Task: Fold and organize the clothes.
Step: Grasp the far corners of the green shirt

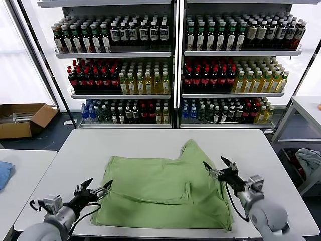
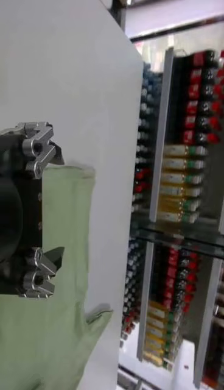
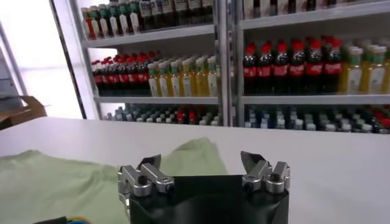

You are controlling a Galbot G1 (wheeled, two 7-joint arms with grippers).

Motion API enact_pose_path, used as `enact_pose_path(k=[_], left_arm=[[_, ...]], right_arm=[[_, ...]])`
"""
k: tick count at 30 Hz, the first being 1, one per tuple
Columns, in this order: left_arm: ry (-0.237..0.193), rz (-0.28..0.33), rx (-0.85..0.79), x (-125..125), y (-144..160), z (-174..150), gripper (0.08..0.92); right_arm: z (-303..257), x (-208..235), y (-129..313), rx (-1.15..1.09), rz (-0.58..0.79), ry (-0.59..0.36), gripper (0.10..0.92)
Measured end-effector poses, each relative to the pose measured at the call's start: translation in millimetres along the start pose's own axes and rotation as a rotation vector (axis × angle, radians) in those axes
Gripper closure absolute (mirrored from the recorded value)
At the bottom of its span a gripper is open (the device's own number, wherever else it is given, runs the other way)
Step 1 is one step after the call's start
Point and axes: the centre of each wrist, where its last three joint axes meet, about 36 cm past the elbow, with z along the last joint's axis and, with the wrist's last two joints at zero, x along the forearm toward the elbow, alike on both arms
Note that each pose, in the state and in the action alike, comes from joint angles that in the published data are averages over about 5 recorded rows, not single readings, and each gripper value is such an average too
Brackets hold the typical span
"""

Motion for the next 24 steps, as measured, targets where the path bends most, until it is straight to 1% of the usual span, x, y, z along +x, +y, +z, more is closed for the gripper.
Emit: enact_pose_path(k=[6,13,20,22,24], left_arm=[[0.011,0.012,-0.016,-39.9,25.3,-13.6,0.177],[0.031,0.003,-0.014,-85.7,48.2,-25.8,0.177],[0.050,-0.010,-0.007,-122.0,60.8,-36.4,0.177],[0.054,-0.012,-0.006,-130.1,62.0,-39.1,0.177],[0.057,-0.015,-0.005,-137.3,63.1,-41.5,0.177]], right_arm=[[-4.4,-48.0,-17.2,0.004,-0.011,0.039,0.200],[-6.3,-90.1,-23.6,0.013,-0.005,0.085,0.200],[-10.2,-122.9,-23.5,0.015,-0.003,0.117,0.200],[-12.1,-130.6,-23.5,0.016,-0.003,0.123,0.207],[-13.5,-137.1,-23.8,0.018,-0.001,0.128,0.234]])
